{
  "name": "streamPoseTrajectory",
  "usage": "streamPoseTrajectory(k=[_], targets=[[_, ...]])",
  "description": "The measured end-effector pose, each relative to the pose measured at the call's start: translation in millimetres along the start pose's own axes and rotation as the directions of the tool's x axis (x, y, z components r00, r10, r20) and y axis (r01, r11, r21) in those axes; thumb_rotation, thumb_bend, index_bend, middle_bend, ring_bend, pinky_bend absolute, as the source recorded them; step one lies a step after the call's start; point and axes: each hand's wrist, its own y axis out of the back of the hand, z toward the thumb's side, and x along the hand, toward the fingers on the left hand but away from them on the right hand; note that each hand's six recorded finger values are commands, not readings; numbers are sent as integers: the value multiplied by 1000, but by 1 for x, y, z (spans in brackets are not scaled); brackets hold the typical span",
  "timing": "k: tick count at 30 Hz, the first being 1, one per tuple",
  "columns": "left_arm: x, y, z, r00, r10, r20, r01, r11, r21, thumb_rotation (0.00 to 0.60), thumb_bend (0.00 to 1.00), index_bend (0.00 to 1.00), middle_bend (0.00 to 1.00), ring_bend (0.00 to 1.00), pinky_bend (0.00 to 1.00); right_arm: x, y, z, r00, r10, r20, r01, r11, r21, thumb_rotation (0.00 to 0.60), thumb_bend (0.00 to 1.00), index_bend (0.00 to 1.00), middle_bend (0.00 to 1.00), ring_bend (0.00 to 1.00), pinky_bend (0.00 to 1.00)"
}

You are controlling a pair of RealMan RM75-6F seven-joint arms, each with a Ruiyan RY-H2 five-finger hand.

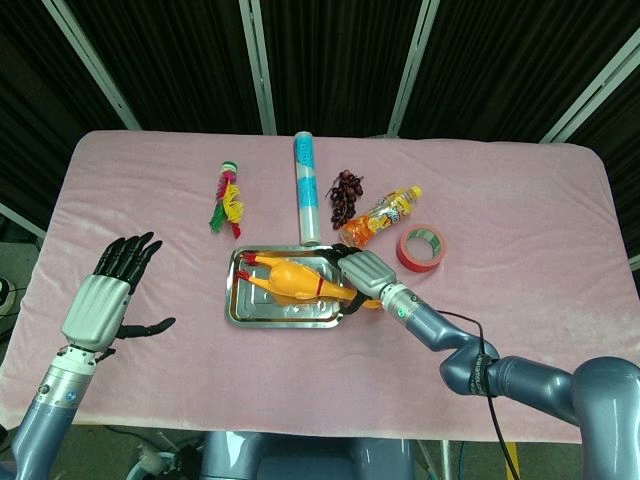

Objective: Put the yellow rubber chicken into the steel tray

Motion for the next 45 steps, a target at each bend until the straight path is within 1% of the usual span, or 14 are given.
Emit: streamPoseTrajectory(k=[6, 9, 11, 14, 16, 21, 24, 27, 31, 34, 35, 37, 40, 45], targets=[[1, 1, 1, 1000, 4, 3, -4, 1000, 3, 600, 0, 0, 0, 0, 0, 4, 4, -2, 1000, -5, 3, 5, 1000, 6, 600, 16, 6, 98, 29, 140], [1, 2, 0, 1000, 4, -2, -4, 1000, 10, 600, 0, 0, 0, 0, 0, 10, 11, -4, 1000, -23, 0, 23, 1000, 8, 600, 17, 117, 159, 113, 226], [1, 2, -2, 1000, 3, -7, -2, 1000, 16, 600, 0, 0, 0, 0, 0, 17, 17, -7, 999, -43, 0, 43, 999, 2, 600, 32, 243, 243, 191, 306], [0, 4, -8, 1000, 3, -26, -2, 999, 32, 600, 0, 0, 0, 0, 0, 32, 28, -15, 997, -82, 7, 82, 997, -12, 600, 143, 404, 344, 300, 421], [-1, 6, -14, 999, 6, -45, -4, 999, 44, 600, 0, 0, 0, 0, 0, 47, 38, -22, 993, -118, 12, 119, 993, -28, 600, 238, 474, 391, 352, 478], [-7, 11, -30, 995, 23, -96, -18, 998, 60, 600, 0, 9, 0, 0, 0, 88, 56, -47, 973, -228, 48, 230, 972, -57, 600, 354, 513, 424, 385, 509], [-14, 15, -43, 990, 48, -134, -37, 996, 77, 600, 0, 16, 0, 0, 0, 121, 65, -68, 945, -313, 95, 320, 945, -70, 600, 357, 496, 424, 373, 492], [-21, 17, -57, 983, 64, -172, -49, 995, 87, 600, 0, 18, 0, 0, 0, 156, 69, -90, 906, -395, 153, 407, 911, -63, 600, 356, 392, 385, 283, 378], [-33, 17, -71, 975, 63, -212, -44, 995, 94, 600, 0, 17, 0, 0, 0, 203, 67, -116, 840, -491, 230, 503, 864, 7, 600, 356, 203, 255, 134, 222], [-43, 16, -79, 971, 53, -232, -30, 994, 101, 600, 0, 17, 0, 0, 0, 234, 62, -132, 795, -537, 281, 534, 840, 96, 600, 355, 102, 184, 61, 139], [-48, 15, -81, 970, 49, -239, -24, 994, 104, 600, 0, 17, 0, 0, 0, 242, 59, -136, 785, -545, 294, 534, 836, 125, 600, 355, 86, 172, 49, 123], [-54, 13, -84, 969, 40, -245, -14, 994, 107, 600, 0, 17, 0, 0, 0, 259, 51, -144, 769, -552, 323, 521, 834, 184, 600, 356, 72, 165, 39, 112], [-67, 8, -86, 967, 17, -254, 10, 994, 104, 600, 0, 17, 0, 0, 0, 279, 39, -150, 758, -549, 353, 494, 836, 239, 600, 355, 63, 165, 38, 112], [-86, 4, -86, 966, 3, -259, 22, 995, 96, 600, 0, 17, 0, 0, 0, 304, 18, -146, 752, -537, 383, 477, 843, 246, 600, 356, 16, 140, 14, 80]])
